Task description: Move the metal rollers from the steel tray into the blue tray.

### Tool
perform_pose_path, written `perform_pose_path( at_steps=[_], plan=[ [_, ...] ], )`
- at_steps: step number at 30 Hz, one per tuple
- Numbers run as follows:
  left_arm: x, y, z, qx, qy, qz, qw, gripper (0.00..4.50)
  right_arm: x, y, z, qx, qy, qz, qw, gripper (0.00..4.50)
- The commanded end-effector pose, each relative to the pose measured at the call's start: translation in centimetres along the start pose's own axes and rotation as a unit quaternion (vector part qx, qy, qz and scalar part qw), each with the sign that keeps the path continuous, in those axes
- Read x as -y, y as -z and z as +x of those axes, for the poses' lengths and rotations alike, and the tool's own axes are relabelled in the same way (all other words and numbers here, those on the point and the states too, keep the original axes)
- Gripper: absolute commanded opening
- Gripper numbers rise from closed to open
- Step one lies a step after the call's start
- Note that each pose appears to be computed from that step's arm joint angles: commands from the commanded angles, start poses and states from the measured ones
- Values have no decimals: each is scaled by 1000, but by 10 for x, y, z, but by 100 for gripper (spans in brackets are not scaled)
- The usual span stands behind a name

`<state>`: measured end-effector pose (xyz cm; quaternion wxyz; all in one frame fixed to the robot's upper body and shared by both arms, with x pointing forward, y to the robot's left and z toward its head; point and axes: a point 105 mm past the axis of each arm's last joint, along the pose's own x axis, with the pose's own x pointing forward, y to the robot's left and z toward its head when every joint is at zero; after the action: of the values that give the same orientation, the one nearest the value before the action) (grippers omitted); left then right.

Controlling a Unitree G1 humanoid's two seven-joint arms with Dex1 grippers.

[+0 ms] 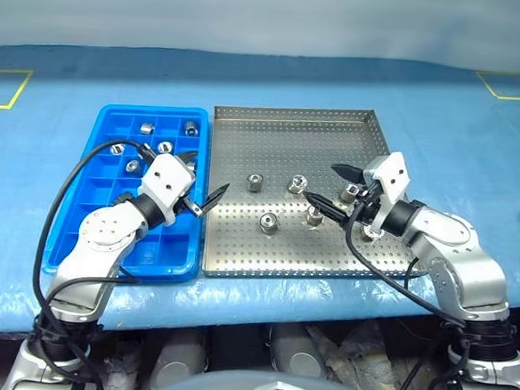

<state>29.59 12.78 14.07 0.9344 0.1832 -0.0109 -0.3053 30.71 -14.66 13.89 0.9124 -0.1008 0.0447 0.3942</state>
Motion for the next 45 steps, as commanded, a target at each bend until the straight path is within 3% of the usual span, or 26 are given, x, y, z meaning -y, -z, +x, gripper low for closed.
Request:
perform_pose_path(
  at_steps=[1,8,36,45],
  plan=[
    [3,-17,0,34,3,12,999,446,2,-10,0,18,11,-21,1000,450],
    [4,-18,2,40,8,5,999,446,7,-10,2,31,39,-27,998,450],
    [8,-10,7,37,-2,-15,999,446,2,-5,2,46,23,-14,999,450],
    [47,-8,32,23,116,-21,993,446,1,-2,-8,32,33,-14,999,450]
  ],
)
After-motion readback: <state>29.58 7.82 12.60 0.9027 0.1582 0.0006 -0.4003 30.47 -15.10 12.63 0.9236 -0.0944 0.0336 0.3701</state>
